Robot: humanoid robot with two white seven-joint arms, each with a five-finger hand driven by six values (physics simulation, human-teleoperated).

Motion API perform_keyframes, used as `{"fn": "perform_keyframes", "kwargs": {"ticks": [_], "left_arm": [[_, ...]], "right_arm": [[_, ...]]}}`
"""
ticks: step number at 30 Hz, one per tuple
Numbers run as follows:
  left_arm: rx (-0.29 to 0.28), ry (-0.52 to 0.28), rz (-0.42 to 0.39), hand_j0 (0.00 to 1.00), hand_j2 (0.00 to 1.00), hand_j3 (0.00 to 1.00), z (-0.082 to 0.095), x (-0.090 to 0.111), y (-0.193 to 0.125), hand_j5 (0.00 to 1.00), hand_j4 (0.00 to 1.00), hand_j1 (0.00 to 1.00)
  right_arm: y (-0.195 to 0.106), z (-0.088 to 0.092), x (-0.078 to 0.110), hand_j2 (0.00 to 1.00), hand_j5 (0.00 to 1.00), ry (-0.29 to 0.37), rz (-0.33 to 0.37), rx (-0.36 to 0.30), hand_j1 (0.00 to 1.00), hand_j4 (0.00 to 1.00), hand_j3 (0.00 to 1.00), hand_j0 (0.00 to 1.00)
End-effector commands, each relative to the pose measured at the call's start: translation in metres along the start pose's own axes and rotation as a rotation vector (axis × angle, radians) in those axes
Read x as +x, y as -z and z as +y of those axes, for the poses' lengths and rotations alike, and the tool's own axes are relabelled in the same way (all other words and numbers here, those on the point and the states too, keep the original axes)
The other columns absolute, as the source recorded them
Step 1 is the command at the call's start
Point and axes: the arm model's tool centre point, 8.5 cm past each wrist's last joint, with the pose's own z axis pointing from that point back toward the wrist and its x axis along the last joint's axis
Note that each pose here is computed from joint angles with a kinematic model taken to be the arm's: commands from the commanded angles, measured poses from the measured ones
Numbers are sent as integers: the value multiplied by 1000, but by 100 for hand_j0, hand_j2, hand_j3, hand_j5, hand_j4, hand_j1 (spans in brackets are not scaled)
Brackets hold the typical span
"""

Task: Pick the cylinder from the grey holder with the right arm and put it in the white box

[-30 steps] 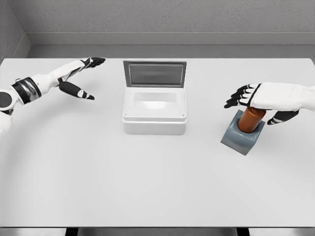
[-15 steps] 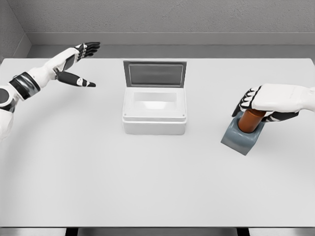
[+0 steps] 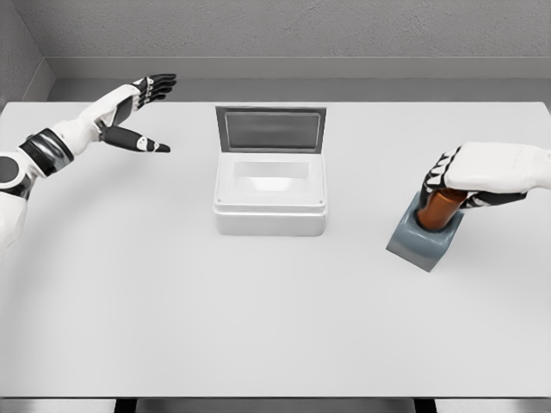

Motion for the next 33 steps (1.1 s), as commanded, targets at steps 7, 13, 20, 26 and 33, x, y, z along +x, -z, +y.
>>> {"fn": "perform_keyframes", "kwargs": {"ticks": [7,13,20,26,33], "left_arm": [[-5,-9,-16,100,100,100,-6,2,6,100,100,100],[-7,-5,-15,100,100,100,-6,2,6,100,100,100],[-12,-7,-14,100,100,100,-8,2,6,100,100,100],[-19,-3,-24,100,100,100,-9,5,8,100,100,100],[-27,-2,-34,100,100,100,-13,7,9,100,100,100]], "right_arm": [[-8,-18,-1,46,46,-36,15,-27,46,46,46,46],[-10,-39,1,45,45,-80,15,-61,45,45,45,45],[-6,-41,3,42,42,-80,3,-71,42,42,42,42],[3,-45,7,42,42,-83,-22,-88,42,42,42,42],[19,-50,13,42,42,-84,-61,-114,42,42,42,42]]}}
